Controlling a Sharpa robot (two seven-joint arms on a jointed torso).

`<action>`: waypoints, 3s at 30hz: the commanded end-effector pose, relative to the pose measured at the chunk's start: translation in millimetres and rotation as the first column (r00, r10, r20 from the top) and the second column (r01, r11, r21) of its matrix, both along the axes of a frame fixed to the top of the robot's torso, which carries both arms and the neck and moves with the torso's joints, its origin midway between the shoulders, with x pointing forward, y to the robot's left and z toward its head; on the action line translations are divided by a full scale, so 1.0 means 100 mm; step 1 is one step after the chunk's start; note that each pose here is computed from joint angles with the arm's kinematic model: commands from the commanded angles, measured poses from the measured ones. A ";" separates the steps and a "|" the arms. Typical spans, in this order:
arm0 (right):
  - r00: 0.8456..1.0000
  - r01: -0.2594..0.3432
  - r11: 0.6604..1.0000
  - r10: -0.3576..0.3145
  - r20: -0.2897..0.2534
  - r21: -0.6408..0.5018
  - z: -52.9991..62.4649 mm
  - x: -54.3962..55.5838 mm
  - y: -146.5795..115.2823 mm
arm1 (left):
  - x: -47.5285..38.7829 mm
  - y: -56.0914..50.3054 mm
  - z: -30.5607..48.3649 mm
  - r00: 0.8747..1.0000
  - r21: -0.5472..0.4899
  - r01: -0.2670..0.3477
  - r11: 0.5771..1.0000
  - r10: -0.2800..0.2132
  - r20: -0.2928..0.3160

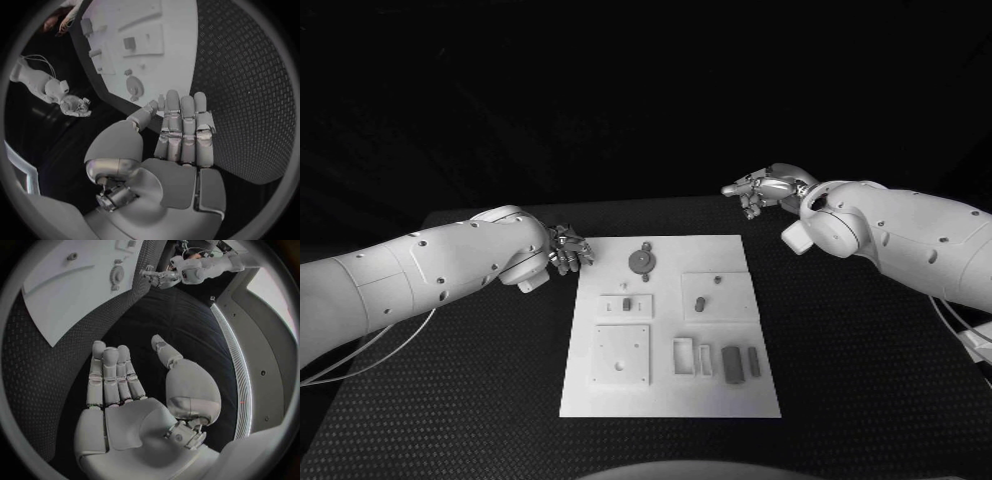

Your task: Assemble the parts on the task board

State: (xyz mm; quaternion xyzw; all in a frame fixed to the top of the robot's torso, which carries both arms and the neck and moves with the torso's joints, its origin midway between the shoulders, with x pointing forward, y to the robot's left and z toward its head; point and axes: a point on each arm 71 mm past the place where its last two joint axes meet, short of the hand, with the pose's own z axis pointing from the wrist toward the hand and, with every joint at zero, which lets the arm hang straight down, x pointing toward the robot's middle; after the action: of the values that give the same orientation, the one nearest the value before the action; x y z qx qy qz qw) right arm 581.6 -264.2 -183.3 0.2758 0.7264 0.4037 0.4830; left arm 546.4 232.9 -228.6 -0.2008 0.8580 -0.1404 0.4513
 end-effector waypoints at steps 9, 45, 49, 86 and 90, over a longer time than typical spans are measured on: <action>1.000 -0.012 1.000 0.012 -0.005 0.004 0.00 -0.02 -0.01 | -0.383 -0.10 -0.104 0.999 -0.068 -0.045 0.997 0.044 -0.021; 1.000 -0.012 1.000 0.012 -0.007 0.003 0.00 -0.03 -0.01 | -0.676 -0.49 -0.323 0.994 0.061 0.106 0.992 -0.108 0.026; 1.000 -0.013 1.000 0.013 -0.007 0.004 0.00 -0.03 -0.01 | -0.680 -0.50 -0.330 0.994 0.063 0.107 0.992 -0.109 0.023; 1.000 -0.017 1.000 0.018 -0.019 0.005 -0.06 -0.04 0.00 | -0.701 -0.51 -0.404 0.994 0.104 0.110 0.989 -0.111 0.009; 1.000 -0.017 1.000 0.017 -0.020 0.006 -0.06 -0.04 -0.01 | -0.704 -0.51 -0.414 0.993 0.107 0.114 0.988 -0.115 0.004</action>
State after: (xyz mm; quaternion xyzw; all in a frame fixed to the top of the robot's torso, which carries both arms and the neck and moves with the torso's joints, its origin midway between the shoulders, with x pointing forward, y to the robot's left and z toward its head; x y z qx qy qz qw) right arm 578.2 -266.5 -188.8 0.2791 0.7301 0.4013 0.4775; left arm 477.3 183.7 -268.3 -0.1352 0.8676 -0.1234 0.4624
